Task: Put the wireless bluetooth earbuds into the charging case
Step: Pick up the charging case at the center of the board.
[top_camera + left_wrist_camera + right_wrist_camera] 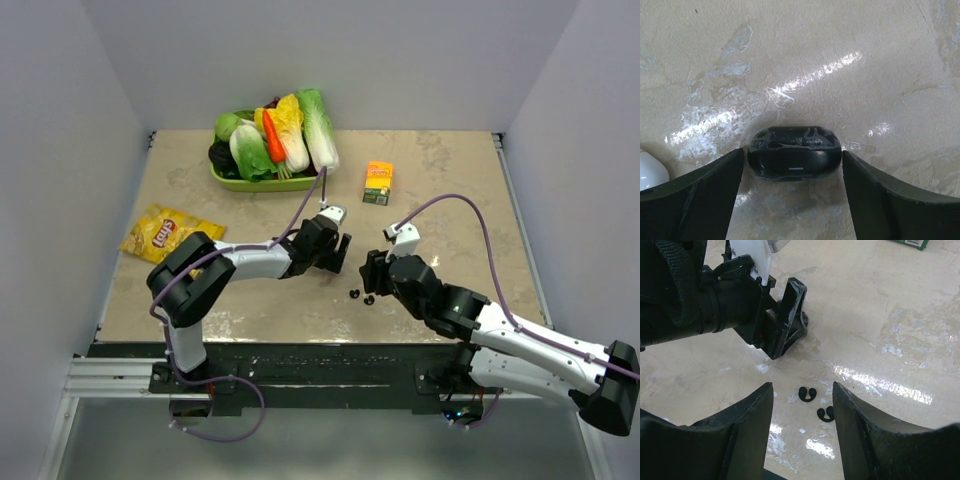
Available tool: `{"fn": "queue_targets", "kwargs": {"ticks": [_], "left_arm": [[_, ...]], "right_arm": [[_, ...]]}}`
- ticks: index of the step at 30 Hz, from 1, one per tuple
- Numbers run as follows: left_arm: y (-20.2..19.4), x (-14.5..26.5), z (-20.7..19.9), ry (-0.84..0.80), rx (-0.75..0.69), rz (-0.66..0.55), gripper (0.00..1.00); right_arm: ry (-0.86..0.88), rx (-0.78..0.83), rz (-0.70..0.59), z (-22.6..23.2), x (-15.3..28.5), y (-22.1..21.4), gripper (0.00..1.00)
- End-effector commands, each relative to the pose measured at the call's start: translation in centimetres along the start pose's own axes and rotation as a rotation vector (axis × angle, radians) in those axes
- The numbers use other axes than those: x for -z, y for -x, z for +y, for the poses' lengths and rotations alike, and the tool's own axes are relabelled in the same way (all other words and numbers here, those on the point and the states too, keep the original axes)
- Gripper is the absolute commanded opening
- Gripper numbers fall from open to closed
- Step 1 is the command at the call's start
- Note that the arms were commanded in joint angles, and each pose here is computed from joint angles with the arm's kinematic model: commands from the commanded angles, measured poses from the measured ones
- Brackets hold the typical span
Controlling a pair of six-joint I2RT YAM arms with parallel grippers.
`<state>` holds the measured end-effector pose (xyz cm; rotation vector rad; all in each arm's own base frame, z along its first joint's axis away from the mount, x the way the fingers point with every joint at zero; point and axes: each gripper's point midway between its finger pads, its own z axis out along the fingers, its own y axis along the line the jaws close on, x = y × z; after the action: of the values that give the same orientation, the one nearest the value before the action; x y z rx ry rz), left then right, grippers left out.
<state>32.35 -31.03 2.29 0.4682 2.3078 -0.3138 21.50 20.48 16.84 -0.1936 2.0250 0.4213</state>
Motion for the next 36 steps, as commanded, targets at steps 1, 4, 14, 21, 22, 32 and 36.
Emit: {"fn": "queue_targets", "kwargs": {"ticks": [1, 4, 14, 21, 22, 32, 36], "left_arm": [[0.7, -0.5, -0.2, 0.005, -0.017, -0.010, 0.81], [0.2, -0.6, -0.1, 0.010, -0.013, 0.001, 0.78], [-1.7, -1.0, 0.5, 0.069, 0.005, 0.046, 0.84], [-2.9, -1.0, 0.9, 0.151, 0.006, 0.084, 0.87], [-3.1, -1.0, 0.8, 0.155, 0.004, 0.085, 0.86], [-3.8, -0.7, 0.5, 0.156, 0.001, 0.094, 0.74], [-3.9, -0.5, 0.6, 0.162, -0.008, 0.098, 0.82]], "right_arm": [[0.008, -0.028, -0.036, 0.4, 0.2, 1.2, 0.54], [0.006, -0.028, -0.039, 0.3, 0.3, 1.3, 0.54], [0.004, -0.030, -0.032, 0.3, 0.0, 0.9, 0.54], [0.006, -0.032, -0.035, 0.3, 0.0, 0.9, 0.54], [0.005, -0.031, -0.034, 0.3, 0.0, 0.9, 0.54], [0.007, -0.034, -0.037, 0.1, 0.2, 0.8, 0.54], [0.008, -0.037, -0.036, 0.2, 0.2, 0.8, 0.54]]}}
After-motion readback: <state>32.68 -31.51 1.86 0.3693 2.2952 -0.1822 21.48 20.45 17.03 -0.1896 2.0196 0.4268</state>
